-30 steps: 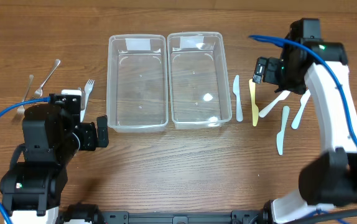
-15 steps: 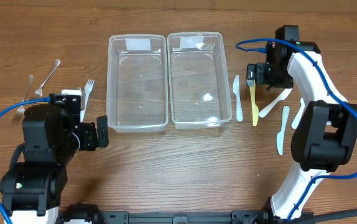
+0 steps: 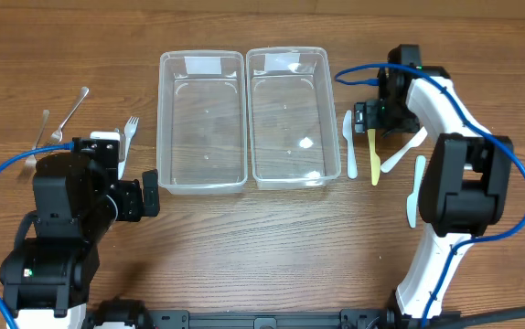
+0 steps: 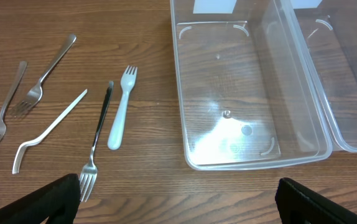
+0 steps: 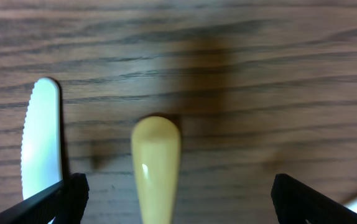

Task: Pack container
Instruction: 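Move the right gripper to the yellow plastic knife and grasp it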

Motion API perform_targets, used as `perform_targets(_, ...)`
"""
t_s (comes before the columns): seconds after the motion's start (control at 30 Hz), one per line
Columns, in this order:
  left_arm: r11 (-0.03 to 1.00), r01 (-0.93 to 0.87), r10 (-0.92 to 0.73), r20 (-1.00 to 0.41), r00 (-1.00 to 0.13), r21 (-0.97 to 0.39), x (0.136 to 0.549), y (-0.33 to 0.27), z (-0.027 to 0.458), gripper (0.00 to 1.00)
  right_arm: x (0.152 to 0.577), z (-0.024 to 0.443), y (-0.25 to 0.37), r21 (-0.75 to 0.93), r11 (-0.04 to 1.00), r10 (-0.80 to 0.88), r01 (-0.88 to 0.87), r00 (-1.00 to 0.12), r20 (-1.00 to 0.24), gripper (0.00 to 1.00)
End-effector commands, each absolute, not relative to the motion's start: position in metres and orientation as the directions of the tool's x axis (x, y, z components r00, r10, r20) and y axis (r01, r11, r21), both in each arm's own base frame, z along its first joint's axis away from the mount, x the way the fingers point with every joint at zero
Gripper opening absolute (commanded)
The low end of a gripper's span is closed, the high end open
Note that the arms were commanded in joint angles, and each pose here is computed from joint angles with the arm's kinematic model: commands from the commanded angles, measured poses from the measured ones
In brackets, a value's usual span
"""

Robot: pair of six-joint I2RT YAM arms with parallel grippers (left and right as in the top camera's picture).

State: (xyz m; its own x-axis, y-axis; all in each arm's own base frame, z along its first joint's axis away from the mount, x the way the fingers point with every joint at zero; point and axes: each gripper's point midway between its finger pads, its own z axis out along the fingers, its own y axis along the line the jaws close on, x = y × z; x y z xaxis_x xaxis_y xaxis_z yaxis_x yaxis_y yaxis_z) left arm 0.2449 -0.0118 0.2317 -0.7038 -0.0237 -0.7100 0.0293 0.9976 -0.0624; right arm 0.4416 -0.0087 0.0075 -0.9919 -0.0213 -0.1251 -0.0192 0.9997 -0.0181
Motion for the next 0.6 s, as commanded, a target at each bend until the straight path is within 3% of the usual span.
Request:
perform_targets(0.0,0.996,0.03,-0.041,-0.733,-0.679,-0.084,0.2472,-0.0137,0.2446,1.0,0.4432,-0.0066,-0.0045,-0.027,0.999,-0.038,-0.035,-0.994,-0.099,0.96)
perform_targets(0.17,0.996,0.03,-0.041,-0.733,-0.679,-0.084,0.2473,-0.0137,0.2447,1.0,0.4405,-0.0127,-0.0045,-0.026,0.999,-0.034,-0.032,-0.996,-0.081,0.87)
perform_targets(0.2,0.996,0.03,-0.041,-0.733,-0.679,-0.084,0.2472,-0.0137,0.2446,1.0,0.4404,-0.0127,-0.0045,-0.026,0.999,-0.033,-0.031,-0.996,-0.081,0.8)
perform_targets(0.33,0.996,0.031,-0.041,-0.733,-0.679,-0.085,0.2472,-0.0138,0.2446,1.0,0.4403,-0.0127,-0.0046,-0.027,0.999,-0.03,-0.028,-0.996,-0.081,0.67)
perform_targets(0.47,0.996,0.03,-0.041,-0.733,-0.679,-0.084,0.2472,-0.0137,0.2446,1.0,0.4404,-0.0127,-0.0045,-0.026,0.999,-0.03,-0.028,-0.996,-0.081,0.42)
perform_targets(0.57,0.996,0.03,-0.041,-0.733,-0.679,-0.084,0.2472,-0.0137,0.2446,1.0,0.4404,-0.0127,-0.0045,-0.026,0.999,-0.03,-0.028,-0.996,-0.081,0.33)
